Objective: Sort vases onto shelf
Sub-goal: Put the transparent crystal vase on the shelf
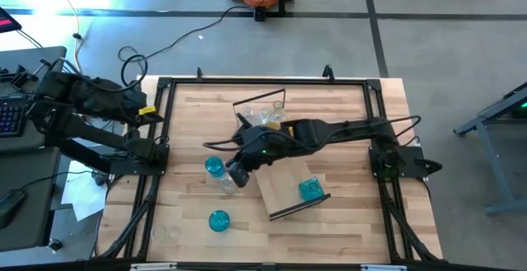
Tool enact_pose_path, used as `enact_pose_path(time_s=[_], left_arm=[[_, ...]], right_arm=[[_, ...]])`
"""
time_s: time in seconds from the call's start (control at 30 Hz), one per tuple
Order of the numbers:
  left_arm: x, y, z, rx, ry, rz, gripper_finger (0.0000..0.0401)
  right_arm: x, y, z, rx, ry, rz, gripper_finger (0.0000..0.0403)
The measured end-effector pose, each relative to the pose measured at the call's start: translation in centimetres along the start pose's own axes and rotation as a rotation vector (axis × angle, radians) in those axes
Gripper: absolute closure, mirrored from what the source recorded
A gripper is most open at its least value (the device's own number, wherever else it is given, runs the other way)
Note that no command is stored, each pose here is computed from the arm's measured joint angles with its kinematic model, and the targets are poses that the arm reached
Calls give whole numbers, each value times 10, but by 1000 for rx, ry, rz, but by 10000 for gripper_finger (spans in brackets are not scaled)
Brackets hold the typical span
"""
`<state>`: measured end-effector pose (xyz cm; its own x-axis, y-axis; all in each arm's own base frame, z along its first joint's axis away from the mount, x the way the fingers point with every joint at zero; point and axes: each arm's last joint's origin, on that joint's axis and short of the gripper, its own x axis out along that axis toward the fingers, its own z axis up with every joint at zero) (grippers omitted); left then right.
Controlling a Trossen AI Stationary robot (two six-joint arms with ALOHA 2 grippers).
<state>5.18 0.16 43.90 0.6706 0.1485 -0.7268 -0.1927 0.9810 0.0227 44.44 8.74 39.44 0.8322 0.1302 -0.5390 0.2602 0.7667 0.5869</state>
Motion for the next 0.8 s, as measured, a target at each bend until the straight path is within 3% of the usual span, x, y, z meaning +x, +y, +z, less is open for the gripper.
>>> enact_pose_path(time_s=[0.2, 0.33, 0.57, 0.8], left_arm=[[-4, 1, -4, -2, -13, -19, 400], [-4, -1, -4, -33, 1, -92, 397], [7, -7, -4, -21, 67, -189, 366], [68, -21, -35, 55, 369, -310, 351]], right_arm=[[21, -11, 2, 6, 54, 43, 403], [17, -15, 7, -40, 38, -10, 403], [-43, -7, 35, -123, -273, -191, 403], [-119, -6, 47, -138, -389, -291, 403]])
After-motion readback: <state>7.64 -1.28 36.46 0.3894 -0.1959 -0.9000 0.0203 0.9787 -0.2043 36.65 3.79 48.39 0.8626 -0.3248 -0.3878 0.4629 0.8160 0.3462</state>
